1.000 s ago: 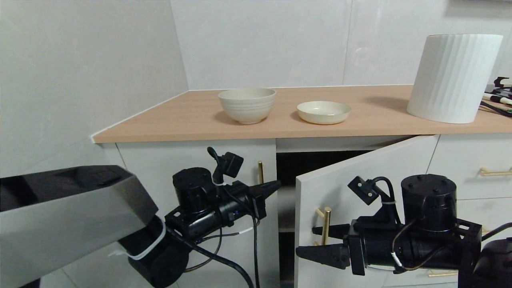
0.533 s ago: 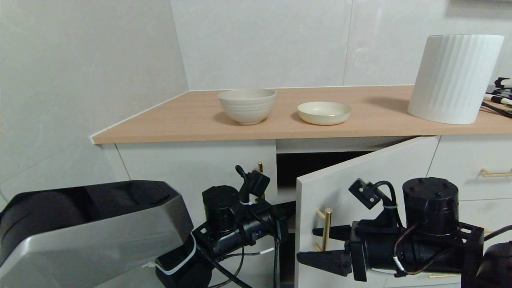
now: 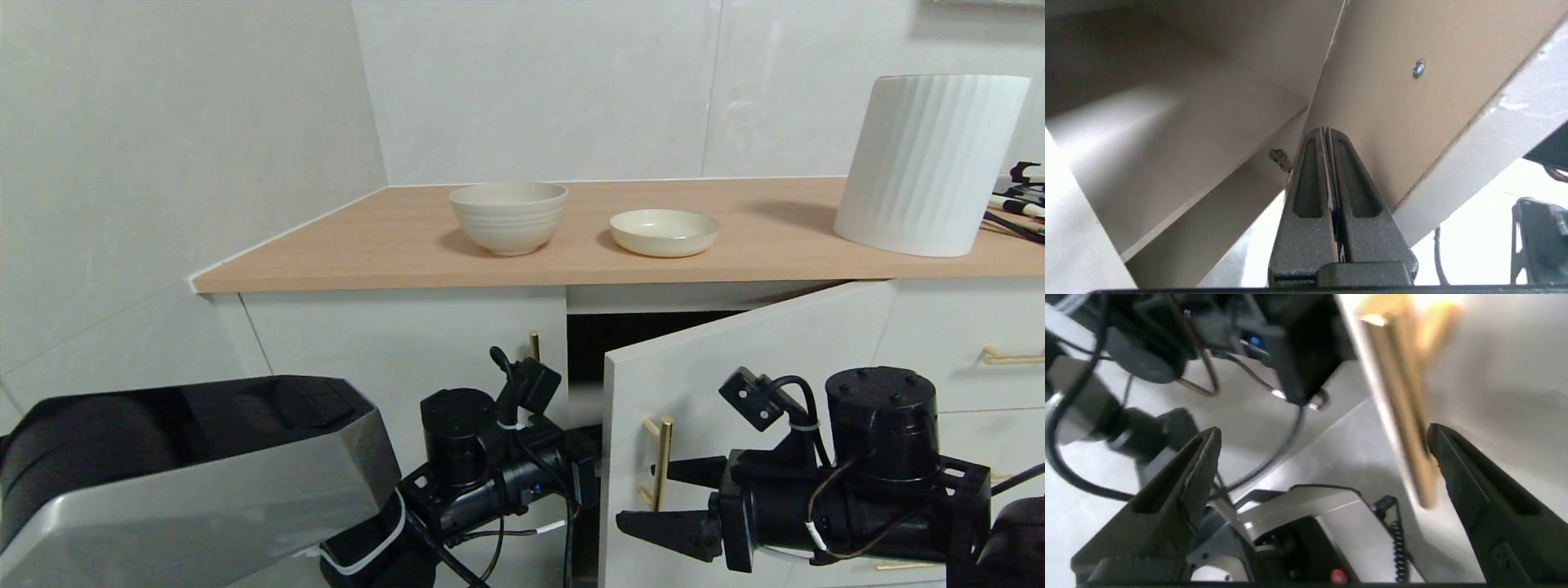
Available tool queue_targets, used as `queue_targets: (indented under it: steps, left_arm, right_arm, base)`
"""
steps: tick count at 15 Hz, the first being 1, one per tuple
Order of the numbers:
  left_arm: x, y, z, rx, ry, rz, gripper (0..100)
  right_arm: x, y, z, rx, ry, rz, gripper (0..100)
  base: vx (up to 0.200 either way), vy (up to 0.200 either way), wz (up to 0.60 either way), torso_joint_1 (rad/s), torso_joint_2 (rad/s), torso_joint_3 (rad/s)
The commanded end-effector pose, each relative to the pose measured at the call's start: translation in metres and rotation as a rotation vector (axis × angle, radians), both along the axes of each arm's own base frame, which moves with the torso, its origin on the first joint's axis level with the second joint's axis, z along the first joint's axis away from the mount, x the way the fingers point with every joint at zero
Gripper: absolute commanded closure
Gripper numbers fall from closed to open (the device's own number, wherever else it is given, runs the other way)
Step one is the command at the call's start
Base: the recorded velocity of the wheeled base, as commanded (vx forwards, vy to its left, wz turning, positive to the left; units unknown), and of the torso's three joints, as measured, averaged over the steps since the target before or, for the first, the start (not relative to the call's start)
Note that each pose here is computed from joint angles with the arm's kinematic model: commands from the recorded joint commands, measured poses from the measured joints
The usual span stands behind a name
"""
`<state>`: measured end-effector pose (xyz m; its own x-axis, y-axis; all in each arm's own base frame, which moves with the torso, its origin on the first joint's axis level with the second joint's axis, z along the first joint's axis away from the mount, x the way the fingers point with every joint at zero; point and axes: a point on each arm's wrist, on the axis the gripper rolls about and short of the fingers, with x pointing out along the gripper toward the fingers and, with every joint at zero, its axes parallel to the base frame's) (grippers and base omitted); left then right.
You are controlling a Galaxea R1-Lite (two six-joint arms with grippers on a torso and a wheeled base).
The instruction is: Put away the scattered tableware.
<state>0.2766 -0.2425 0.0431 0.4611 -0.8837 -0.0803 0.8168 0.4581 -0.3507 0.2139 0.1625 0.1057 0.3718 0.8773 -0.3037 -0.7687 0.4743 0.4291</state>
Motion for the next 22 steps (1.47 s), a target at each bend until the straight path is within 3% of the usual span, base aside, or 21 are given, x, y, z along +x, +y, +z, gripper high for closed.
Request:
queue_targets:
  steps: [1, 4, 11, 16, 22]
  left_arm:
    - [-0.002, -0.002, 0.003, -0.007, -0.005, -0.025, 100]
    - [-0.002, -0.002, 0.004, -0.011, -0.007, -0.033, 100]
    - [-0.002, -0.002, 0.007, -0.017, -0.012, -0.032, 100]
    - [0.007, -0.009, 0.011, -0.016, -0.009, -0.032, 100]
    - [0.025, -0.024, 0.018, -0.001, 0.013, -0.031, 100]
  right_arm:
    - [0.008, -0.007, -0.002, -0.007, -0.001, -0.048, 0]
    - [0.002, -0.023, 0.001, -0.008, 0.0, -0.086, 0]
    - [-0.064, -0.061, 0.004, -0.006, -0.001, -0.082, 0]
    - [-0.067, -0.062, 0.0, -0.019, 0.021, -0.077, 0]
    - [-0.068, -0.063, -0.001, -0.021, 0.024, -0.077, 0]
  base:
    - [0.0, 0.0, 0.0, 0.0, 0.0, 0.0]
    - [0.0, 0.0, 0.0, 0.0, 0.0, 0.0]
    - [0.0, 0.0, 0.0, 0.0, 0.0, 0.0]
    - [-0.16, 0.0, 0.0, 0.005, 0.0, 0.003]
    - [0.0, 0.0, 0.0, 0.0, 0.0, 0.0]
